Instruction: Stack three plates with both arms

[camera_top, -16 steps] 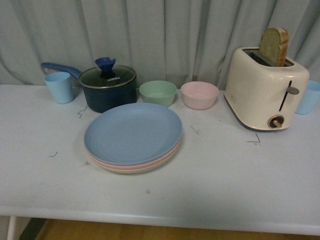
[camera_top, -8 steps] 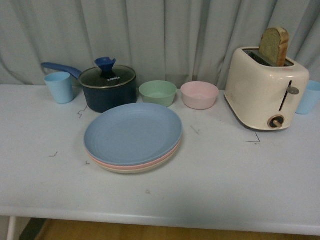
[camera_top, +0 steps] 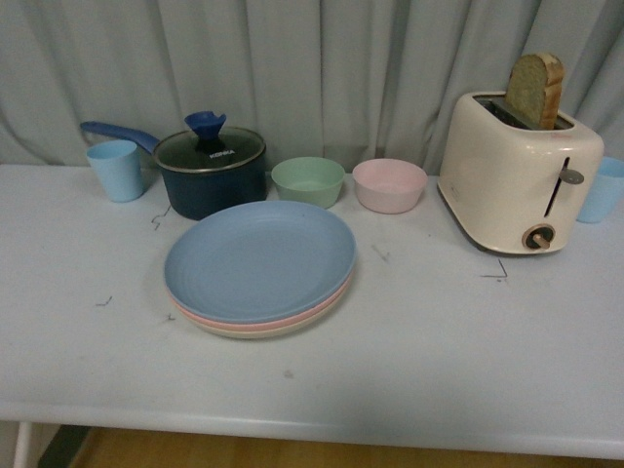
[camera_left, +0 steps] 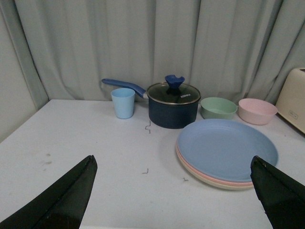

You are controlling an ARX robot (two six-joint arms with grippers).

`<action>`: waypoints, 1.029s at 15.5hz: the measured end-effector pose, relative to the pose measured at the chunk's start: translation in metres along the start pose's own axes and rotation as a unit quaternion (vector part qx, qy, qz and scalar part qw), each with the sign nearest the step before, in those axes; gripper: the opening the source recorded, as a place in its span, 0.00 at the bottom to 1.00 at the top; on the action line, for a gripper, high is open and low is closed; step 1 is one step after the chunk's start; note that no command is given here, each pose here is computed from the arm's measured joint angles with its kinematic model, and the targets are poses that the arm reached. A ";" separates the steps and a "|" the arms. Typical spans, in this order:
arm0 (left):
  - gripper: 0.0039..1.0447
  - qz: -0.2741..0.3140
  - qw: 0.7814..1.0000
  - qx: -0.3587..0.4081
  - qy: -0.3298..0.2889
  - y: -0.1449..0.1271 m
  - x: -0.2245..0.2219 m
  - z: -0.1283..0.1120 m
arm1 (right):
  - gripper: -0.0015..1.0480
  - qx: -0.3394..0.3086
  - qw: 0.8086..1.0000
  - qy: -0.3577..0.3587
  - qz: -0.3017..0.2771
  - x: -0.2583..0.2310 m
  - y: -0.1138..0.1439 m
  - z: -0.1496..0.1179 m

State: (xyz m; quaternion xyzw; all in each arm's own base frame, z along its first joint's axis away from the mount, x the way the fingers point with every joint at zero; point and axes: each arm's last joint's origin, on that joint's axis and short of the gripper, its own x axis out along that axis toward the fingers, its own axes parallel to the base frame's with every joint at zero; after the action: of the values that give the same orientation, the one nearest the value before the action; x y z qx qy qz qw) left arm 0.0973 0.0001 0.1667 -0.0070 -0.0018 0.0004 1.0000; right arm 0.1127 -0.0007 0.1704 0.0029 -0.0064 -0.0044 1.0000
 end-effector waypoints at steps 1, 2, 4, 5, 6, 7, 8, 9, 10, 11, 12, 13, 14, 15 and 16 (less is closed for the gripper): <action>0.94 0.000 1.000 0.000 0.000 0.000 0.000 0.000 | 0.02 0.000 1.000 0.000 0.000 -0.001 0.000 0.000; 0.94 0.000 1.000 0.000 0.000 0.000 0.000 0.000 | 0.02 0.000 1.000 0.000 0.000 -0.002 0.000 0.000; 0.94 0.000 1.000 0.000 0.000 0.000 0.000 0.000 | 0.02 0.000 1.000 0.000 0.000 -0.004 0.000 0.000; 0.94 0.000 1.000 0.000 0.000 0.000 0.000 0.000 | 0.02 0.000 1.000 0.000 0.000 -0.005 0.000 0.000; 0.94 0.000 1.000 0.000 0.000 0.000 0.000 0.000 | 0.02 0.000 1.000 0.021 0.000 -0.009 0.000 -0.005; 0.94 0.000 1.000 0.000 0.000 0.000 0.000 0.000 | 0.02 0.000 1.000 -0.004 0.002 -0.016 0.000 -0.002; 0.94 0.000 1.000 0.000 0.000 0.000 0.000 0.000 | 0.02 0.000 1.000 0.000 0.001 -0.016 0.000 -0.002; 0.94 0.000 1.000 0.000 0.000 0.000 0.000 0.000 | 0.02 0.000 1.000 0.009 0.001 -0.016 0.000 -0.004; 0.94 0.000 1.000 0.000 0.000 0.000 0.000 0.000 | 0.02 0.000 1.000 0.003 0.002 -0.016 0.000 -0.003; 0.94 0.000 1.000 0.000 0.000 0.000 0.000 0.000 | 0.02 0.000 1.000 0.004 0.002 -0.016 0.000 -0.003; 0.94 0.000 1.000 0.000 0.000 0.000 0.000 0.000 | 0.02 0.000 1.000 0.003 0.002 -0.016 0.000 -0.003; 0.94 0.000 1.000 0.000 0.000 0.000 0.000 0.000 | 0.04 -0.001 1.000 0.003 0.002 -0.016 0.000 -0.003; 0.94 0.000 1.000 0.000 0.000 0.000 0.000 0.000 | 0.16 -0.001 1.000 0.003 0.002 -0.016 0.000 -0.003; 0.94 0.000 1.000 0.000 0.000 0.000 0.000 0.000 | 0.28 -0.001 1.000 0.003 0.002 -0.016 0.000 -0.003; 0.94 0.000 1.000 0.000 0.000 0.000 0.000 0.000 | 0.41 -0.001 1.000 0.003 0.002 -0.016 0.000 -0.003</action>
State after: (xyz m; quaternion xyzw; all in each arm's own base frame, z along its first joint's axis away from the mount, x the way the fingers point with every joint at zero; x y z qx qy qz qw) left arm 0.0973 0.0001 0.1667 -0.0070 -0.0020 0.0004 1.0000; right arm 0.0971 -0.0005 0.1670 0.0020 -0.0030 -0.0029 1.0000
